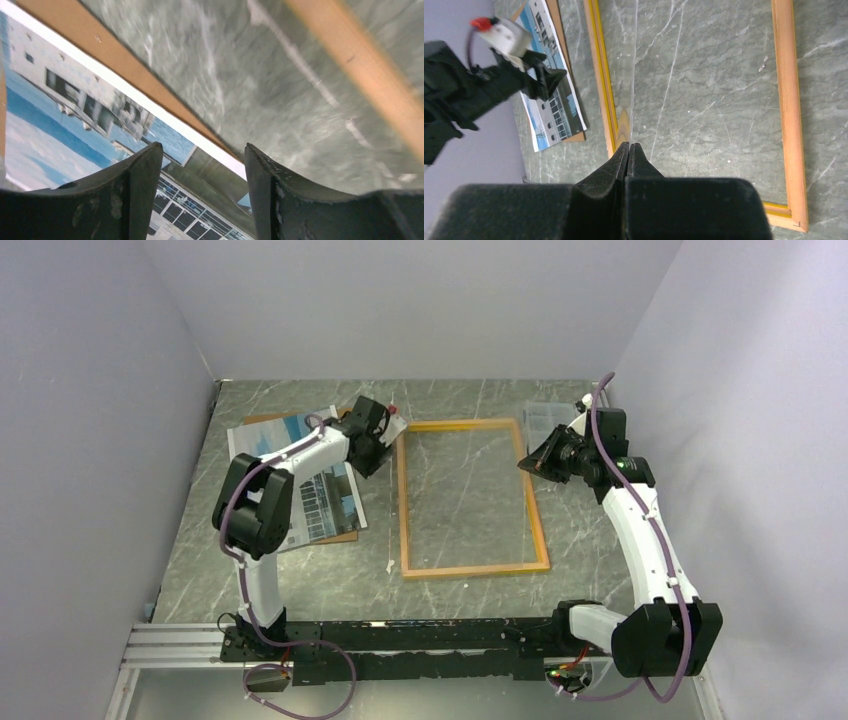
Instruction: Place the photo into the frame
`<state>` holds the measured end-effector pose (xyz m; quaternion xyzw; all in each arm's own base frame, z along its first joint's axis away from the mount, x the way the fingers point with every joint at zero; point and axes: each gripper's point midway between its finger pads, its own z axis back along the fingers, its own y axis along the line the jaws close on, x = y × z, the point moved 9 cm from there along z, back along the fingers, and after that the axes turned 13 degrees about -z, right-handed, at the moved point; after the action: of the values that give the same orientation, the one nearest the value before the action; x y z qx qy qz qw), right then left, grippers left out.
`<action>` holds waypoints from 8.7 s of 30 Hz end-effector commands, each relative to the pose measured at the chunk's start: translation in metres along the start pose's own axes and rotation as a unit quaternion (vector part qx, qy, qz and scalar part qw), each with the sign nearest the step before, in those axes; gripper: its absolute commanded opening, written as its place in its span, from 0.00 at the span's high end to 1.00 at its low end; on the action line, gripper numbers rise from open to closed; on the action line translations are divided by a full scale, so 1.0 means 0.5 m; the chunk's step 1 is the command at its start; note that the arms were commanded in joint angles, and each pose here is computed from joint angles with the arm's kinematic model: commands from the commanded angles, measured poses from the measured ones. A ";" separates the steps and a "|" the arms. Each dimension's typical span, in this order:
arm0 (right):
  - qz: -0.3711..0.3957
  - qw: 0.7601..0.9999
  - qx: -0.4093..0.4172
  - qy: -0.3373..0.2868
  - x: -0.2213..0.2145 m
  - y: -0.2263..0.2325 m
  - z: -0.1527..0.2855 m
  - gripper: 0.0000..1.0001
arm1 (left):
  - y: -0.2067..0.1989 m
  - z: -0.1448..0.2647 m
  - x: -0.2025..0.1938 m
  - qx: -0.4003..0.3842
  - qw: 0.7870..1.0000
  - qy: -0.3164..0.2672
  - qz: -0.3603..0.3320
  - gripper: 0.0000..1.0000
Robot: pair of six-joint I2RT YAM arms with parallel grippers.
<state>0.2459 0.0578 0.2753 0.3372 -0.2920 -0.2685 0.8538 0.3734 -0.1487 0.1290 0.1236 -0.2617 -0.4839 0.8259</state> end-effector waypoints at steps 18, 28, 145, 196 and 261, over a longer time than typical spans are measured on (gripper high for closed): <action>0.023 0.999 0.008 -0.034 0.021 0.021 0.049 1.00 | -0.128 0.011 0.105 -0.265 0.950 -0.025 0.161 0.26; 0.009 1.000 0.007 -0.017 0.003 -0.001 0.032 1.00 | -0.116 0.066 0.129 -0.270 0.937 -0.066 0.213 0.24; -0.077 0.949 0.285 0.111 -0.082 -0.036 -0.191 1.00 | 0.054 0.010 -0.063 -0.237 0.935 -0.034 0.261 0.57; -0.093 0.952 0.263 0.124 -0.112 -0.074 -0.196 1.00 | -0.041 -0.016 -0.060 -0.275 0.936 -0.005 0.221 0.73; -0.124 0.956 0.216 0.154 -0.147 -0.126 -0.263 1.00 | -0.058 -0.036 -0.057 -0.283 0.935 -0.001 0.215 0.93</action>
<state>0.2714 0.1195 0.1335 0.5971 -0.1607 -0.2545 0.7435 0.3517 -0.1320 0.1008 -0.1651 -0.1390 -0.3380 0.9160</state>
